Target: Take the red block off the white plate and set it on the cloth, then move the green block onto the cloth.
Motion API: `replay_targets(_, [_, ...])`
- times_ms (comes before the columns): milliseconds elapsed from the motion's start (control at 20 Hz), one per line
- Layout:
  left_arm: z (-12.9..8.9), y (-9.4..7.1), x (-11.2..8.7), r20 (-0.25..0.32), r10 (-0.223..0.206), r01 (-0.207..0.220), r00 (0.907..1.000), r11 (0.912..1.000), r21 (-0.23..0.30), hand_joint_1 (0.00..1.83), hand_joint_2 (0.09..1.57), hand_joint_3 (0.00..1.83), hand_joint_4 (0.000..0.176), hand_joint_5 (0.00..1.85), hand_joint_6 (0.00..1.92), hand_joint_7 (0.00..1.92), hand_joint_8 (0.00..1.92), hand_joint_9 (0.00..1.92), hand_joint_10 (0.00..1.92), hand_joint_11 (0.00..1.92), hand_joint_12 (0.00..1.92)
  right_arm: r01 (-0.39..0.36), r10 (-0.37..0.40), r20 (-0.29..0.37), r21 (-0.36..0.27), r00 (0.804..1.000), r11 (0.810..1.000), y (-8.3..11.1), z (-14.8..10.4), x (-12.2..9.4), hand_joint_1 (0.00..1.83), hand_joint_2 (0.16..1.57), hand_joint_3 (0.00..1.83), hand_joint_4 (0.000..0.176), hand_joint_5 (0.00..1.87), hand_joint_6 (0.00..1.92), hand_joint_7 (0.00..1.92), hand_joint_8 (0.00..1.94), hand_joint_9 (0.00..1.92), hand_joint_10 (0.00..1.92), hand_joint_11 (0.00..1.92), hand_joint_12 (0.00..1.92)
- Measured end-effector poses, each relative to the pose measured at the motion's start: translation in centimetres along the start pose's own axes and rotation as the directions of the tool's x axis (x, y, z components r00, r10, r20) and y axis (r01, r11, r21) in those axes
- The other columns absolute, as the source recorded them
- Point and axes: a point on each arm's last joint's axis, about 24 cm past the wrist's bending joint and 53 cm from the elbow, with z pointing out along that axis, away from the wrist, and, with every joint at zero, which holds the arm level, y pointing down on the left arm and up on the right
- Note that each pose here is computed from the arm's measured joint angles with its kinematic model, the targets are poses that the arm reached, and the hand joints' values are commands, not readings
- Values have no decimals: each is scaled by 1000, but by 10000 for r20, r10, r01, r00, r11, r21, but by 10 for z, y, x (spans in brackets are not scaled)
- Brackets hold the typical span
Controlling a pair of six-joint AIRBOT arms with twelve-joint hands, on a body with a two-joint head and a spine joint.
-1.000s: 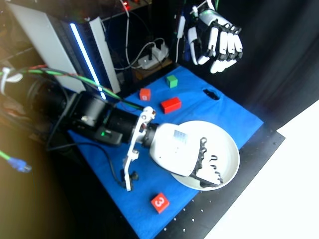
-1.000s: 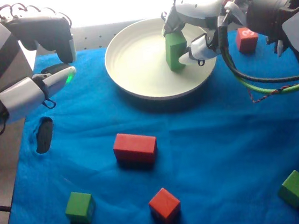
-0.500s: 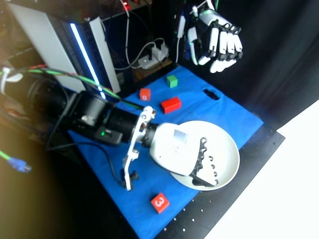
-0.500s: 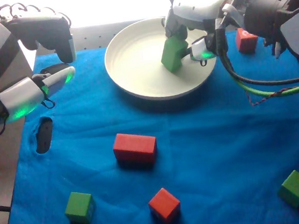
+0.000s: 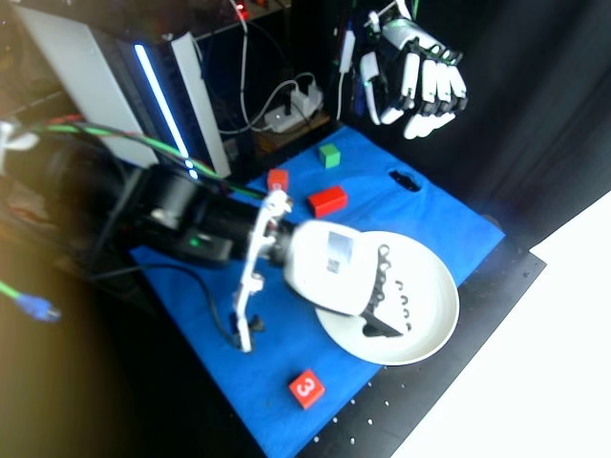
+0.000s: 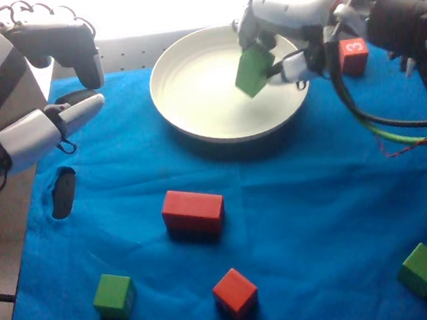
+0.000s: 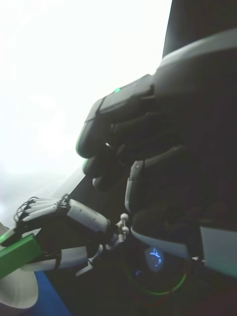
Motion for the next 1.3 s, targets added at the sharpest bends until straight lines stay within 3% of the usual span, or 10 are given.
replay_targets(150, [0,1,1,-40,0,0,10000,10000,-37,975,1247,0,10,736,1354,596,848,445,1116,225,1728,216,-204,489,-236,9986,9995,7,-10,-19,1162,1107,0,0,992,968,851,1916,941,1921,1040,1921])
replay_targets(450, [-4,4,0,17,-93,94,10000,9997,-213,998,1248,0,0,734,1354,611,751,460,1052,224,1702,804,-700,1094,-931,9915,9924,33,-41,-39,1170,1092,0,0,1020,933,980,1941,1083,1921,1195,1921])
replay_targets(550, [-6,4,-2,13,6,-6,10000,9998,-209,984,1243,0,2,741,1344,627,718,461,1028,217,1693,858,-701,1331,-1159,9886,9896,43,-52,-45,1160,1122,6,0,950,1043,854,1889,929,1921,980,1921])
replay_targets(650, [-6,6,-6,139,-26,30,9999,9996,-275,996,1240,0,0,747,1336,642,704,467,1016,203,1669,1104,-874,1613,-1393,9830,9841,52,-69,-53,1242,1161,2,0,909,920,890,1437,778,1775,754,1921])
replay_targets(700, [-7,8,-8,197,-27,34,9998,9994,-353,1118,1254,0,0,818,1264,609,1348,480,1049,197,1658,1239,-950,1892,-1472,9773,9813,55,-77,-59,1228,1152,0,0,875,1045,951,1246,768,1586,624,1921])
replay_targets(800, [-9,7,-11,249,0,9,9997,9994,-354,1146,1261,0,0,831,1238,588,1542,489,1095,200,1659,1280,-956,2114,-1450,9727,9811,52,-91,-61,1229,1151,0,0,903,1004,927,1286,722,1631,594,1921])
replay_targets(900, [-10,8,-11,251,17,-8,9997,9993,-378,1140,1259,0,0,816,1299,615,1474,532,962,208,1586,1173,-891,1954,-1378,9767,9835,46,-106,-52,1210,1144,0,5,935,1113,914,1135,676,1429,465,1885])
replay_targets(950, [-10,8,-11,254,17,-8,9997,9993,-376,1021,1248,0,0,759,1333,599,1020,533,921,211,1584,1124,-853,1901,-1365,9781,9842,44,-110,-49,1209,1147,0,2,932,1149,907,1111,663,1379,417,1878])
replay_targets(1000, [-11,8,-11,262,28,-18,9997,9993,-361,992,1248,0,0,740,1349,639,808,533,906,210,1586,1062,-781,1934,-1395,9780,9845,44,-115,-48,1210,1142,0,11,920,1148,937,1085,693,1346,424,1858])
replay_targets(1300, [-13,9,-13,340,4,10,9994,9992,-403,948,1255,0,43,723,1373,745,536,551,871,238,1600,553,-299,1693,-1472,9851,9876,42,-139,-28,1221,1159,4,0,792,1202,990,1139,805,1441,556,1920])
